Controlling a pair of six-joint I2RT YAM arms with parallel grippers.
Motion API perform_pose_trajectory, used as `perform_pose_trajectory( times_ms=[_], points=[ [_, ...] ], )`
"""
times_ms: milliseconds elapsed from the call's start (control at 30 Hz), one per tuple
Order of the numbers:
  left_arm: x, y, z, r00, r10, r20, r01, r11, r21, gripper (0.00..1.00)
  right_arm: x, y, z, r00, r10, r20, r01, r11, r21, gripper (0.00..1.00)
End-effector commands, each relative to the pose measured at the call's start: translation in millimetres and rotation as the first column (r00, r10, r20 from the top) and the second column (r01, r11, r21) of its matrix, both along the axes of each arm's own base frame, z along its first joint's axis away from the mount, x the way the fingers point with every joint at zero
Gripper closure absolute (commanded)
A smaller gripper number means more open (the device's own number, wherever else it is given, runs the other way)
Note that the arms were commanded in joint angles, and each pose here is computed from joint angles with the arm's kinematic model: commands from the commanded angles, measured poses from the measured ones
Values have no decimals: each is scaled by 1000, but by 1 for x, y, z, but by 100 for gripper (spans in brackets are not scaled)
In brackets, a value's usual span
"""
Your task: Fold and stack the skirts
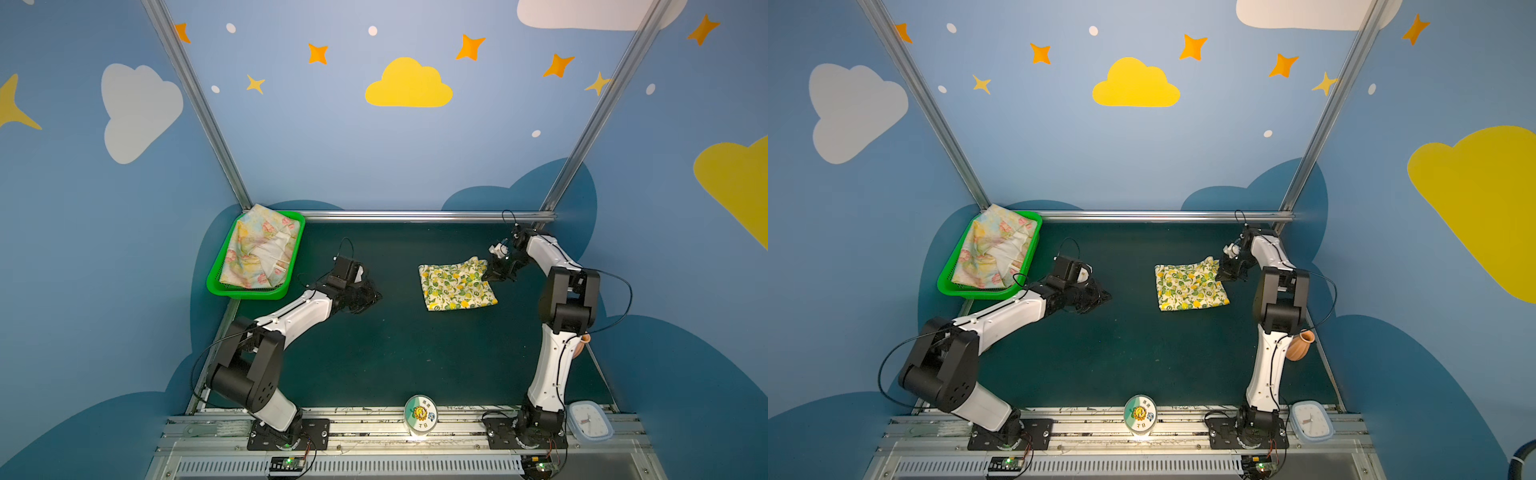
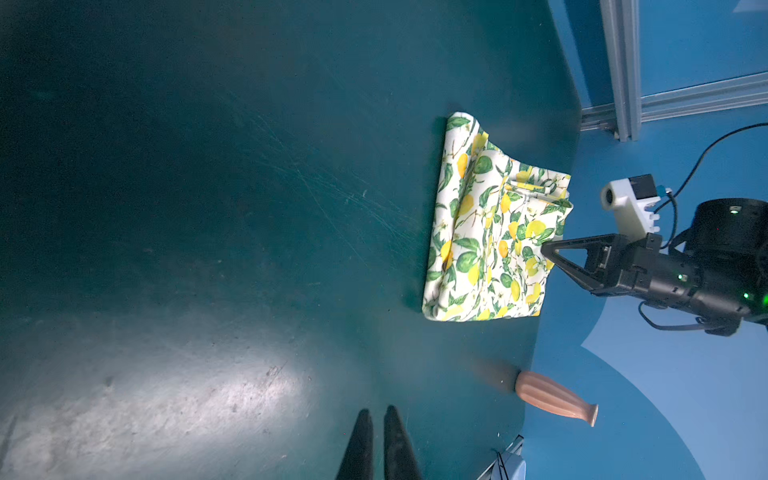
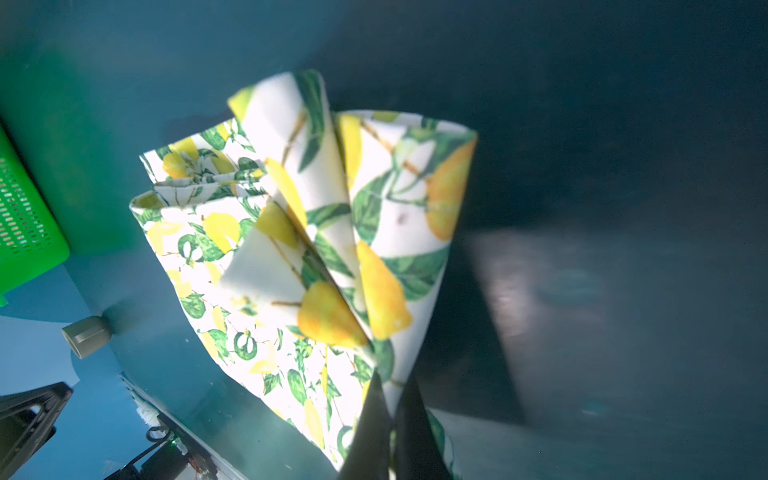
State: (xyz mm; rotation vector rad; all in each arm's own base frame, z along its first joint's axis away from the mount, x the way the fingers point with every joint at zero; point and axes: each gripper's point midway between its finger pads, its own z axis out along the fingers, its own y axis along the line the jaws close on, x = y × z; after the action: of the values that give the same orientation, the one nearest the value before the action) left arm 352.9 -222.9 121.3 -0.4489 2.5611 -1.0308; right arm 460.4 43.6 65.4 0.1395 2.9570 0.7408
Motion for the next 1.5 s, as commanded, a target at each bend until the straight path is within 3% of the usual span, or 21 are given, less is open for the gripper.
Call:
perform_pose_trajectory(
  times_ms=[0,433,833,1467],
  points=[
    [-1,11,13,999,40,29,-41,999,31,89,-3,-15,12,1000,24,-20,-24,999,26,100],
    [-14,23,-1,993,96,-74,-90,993,81,86,29,-76,3,1000,10,-28,-10,1000,-24,100],
    [-6,19,-1,990,98,-100,-88,991,100,85,60,-94,9,989,19,144,-22,1000,22,100],
    [0,14,-13,987,101,-128,-88,991,102,85,77,-121,5,980,-66,189,71,997,-21,100]
  ],
)
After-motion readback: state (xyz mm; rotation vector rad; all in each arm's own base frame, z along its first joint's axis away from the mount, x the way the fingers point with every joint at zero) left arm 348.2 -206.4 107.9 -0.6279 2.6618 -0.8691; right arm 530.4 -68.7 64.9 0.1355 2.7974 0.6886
